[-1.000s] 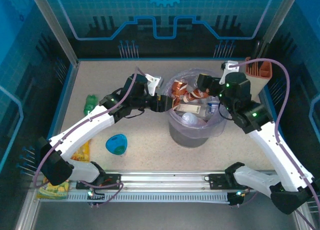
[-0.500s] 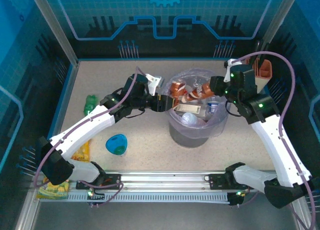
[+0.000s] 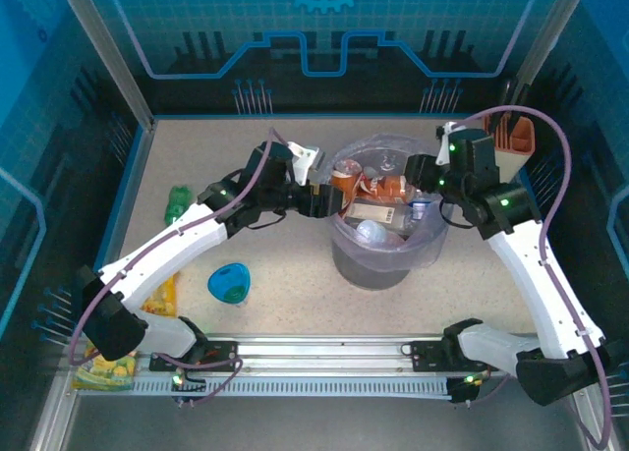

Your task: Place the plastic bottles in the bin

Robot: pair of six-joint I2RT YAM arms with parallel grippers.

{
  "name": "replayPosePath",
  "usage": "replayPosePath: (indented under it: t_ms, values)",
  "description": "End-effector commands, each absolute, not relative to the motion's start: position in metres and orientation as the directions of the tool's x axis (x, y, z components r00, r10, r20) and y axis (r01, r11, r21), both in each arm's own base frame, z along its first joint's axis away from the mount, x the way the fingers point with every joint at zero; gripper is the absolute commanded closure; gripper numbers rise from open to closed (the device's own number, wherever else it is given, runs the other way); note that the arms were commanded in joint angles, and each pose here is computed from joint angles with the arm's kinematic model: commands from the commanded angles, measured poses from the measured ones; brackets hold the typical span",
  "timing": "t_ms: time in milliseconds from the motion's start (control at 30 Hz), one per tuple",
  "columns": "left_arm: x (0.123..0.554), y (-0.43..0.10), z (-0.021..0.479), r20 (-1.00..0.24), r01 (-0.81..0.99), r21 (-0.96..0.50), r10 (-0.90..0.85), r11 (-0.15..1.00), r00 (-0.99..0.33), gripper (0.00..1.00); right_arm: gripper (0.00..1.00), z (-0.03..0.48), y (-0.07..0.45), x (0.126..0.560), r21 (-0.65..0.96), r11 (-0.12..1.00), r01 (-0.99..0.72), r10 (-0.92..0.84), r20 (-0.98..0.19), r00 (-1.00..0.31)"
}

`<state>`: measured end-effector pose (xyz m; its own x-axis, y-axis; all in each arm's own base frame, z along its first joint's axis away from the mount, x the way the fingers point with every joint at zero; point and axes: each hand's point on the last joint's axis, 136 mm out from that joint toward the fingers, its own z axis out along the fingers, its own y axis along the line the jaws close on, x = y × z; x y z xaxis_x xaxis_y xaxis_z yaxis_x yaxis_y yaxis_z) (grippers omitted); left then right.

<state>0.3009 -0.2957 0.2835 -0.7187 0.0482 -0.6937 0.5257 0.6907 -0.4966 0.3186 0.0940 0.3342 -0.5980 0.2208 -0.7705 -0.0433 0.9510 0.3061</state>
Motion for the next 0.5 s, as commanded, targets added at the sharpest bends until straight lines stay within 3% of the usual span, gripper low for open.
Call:
replayPosePath:
  t_ms: [0, 133, 300, 467]
  values:
    - [0.300, -0.288, 0.313, -0.746, 0.562, -0.435, 0.068, 0.704, -0.663, 0.16, 0.46, 0.370, 0.091, 0.321, 0.289, 0.953, -0.091, 0.195, -0.816, -0.543]
    - [0.295, -0.272, 0.332, -0.773, 0.574, -0.355, 0.114, 0.737, -0.624, 0.09, 0.35, 0.384, 0.097, 0.331, 0.283, 0.950, -0.132, 0.177, -0.837, -0.517]
    - [0.299, -0.234, 0.342, -0.767, 0.503, -0.296, 0.112, 0.812, -0.632, 0.08, 0.32, 0.390, 0.113, 0.346, 0.315, 0.928, -0.197, 0.179, -0.845, -0.505]
    - [0.320, -0.137, 0.326, -0.702, 0.199, -0.216, -0.010, 0.956, -0.712, 0.03, 0.30, 0.387, 0.127, 0.357, 0.332, 0.909, -0.254, 0.159, -0.836, -0.525]
